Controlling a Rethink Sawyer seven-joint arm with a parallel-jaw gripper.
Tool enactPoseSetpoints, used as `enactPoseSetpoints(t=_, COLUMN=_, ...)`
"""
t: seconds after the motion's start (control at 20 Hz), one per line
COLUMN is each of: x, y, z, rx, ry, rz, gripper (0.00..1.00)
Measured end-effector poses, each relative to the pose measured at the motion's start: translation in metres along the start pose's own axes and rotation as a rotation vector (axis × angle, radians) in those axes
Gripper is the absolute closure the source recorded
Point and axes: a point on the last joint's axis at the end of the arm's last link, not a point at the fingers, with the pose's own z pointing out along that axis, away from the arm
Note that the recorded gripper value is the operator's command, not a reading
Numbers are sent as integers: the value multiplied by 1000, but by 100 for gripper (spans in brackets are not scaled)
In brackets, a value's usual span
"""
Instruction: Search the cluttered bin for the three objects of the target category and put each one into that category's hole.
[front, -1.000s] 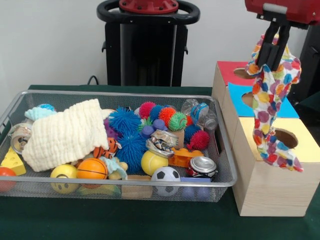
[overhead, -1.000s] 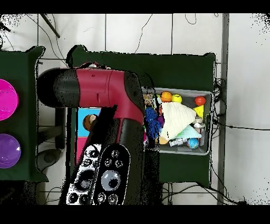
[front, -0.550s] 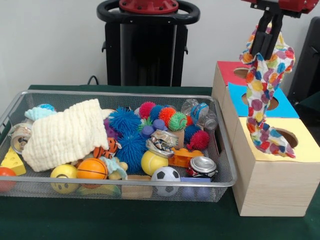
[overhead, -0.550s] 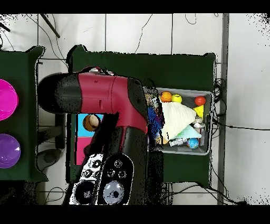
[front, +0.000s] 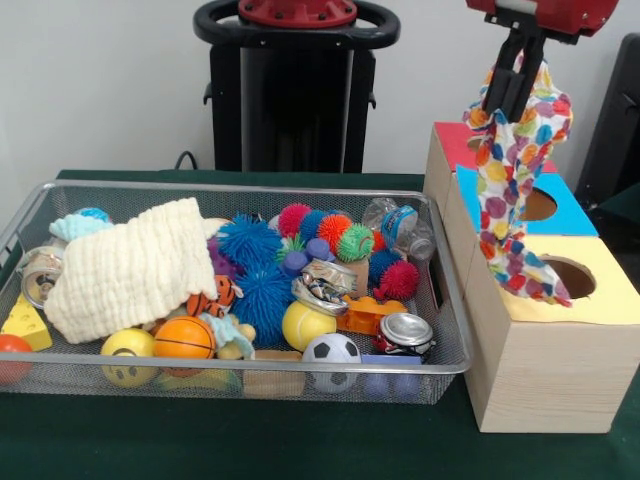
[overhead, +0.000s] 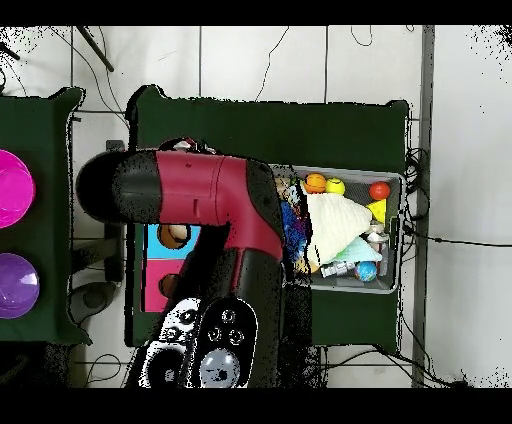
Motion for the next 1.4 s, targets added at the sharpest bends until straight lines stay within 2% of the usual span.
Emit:
enactPoseSetpoints(t=0.45, x=4, y=-5, z=7, rx=1, ry=0, rz=1, gripper=100)
enactPoseSetpoints(t=0.9, x=19, y=-9, z=22, rx=10, ry=5, rz=-14, gripper=100)
enactPoseSetpoints(t=1.4, x=50, y=3, z=29, rx=13, ry=11, rz=-61, gripper=100)
